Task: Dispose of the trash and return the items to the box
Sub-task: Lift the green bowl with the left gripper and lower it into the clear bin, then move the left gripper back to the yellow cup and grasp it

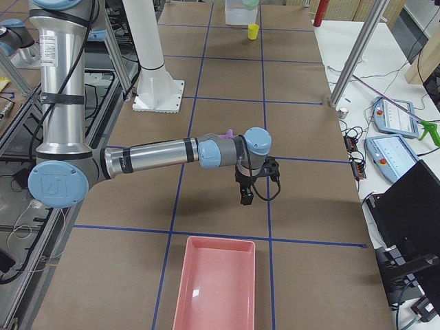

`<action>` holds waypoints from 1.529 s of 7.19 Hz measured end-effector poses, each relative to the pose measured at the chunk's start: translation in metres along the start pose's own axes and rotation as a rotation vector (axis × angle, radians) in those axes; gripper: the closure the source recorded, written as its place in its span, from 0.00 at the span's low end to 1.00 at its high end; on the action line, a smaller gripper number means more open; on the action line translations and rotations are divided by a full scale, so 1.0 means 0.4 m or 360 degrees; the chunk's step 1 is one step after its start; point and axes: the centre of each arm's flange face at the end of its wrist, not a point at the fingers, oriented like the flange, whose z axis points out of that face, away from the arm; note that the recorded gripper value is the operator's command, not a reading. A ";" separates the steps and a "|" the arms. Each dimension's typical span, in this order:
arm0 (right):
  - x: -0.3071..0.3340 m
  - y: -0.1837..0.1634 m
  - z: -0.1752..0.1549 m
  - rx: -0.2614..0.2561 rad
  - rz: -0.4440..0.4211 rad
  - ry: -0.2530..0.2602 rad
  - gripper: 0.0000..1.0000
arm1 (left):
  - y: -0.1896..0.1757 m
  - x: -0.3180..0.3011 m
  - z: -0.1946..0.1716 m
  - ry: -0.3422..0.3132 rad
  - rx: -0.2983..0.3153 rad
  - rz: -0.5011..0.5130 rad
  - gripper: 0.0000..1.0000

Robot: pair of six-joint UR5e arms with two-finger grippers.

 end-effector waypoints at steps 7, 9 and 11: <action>-0.008 -0.004 0.005 -0.0007 -0.0008 0.0001 0.00 | 0.063 -0.129 0.106 -0.0014 -0.0106 0.0038 1.00; -0.012 -0.007 0.010 -0.0013 -0.0014 0.0000 0.00 | 0.071 -0.165 0.140 -0.0017 -0.0094 0.0052 0.89; -0.013 -0.008 0.013 -0.0017 -0.0015 -0.0002 0.00 | 0.069 -0.185 0.158 -0.0017 -0.0085 0.0056 0.35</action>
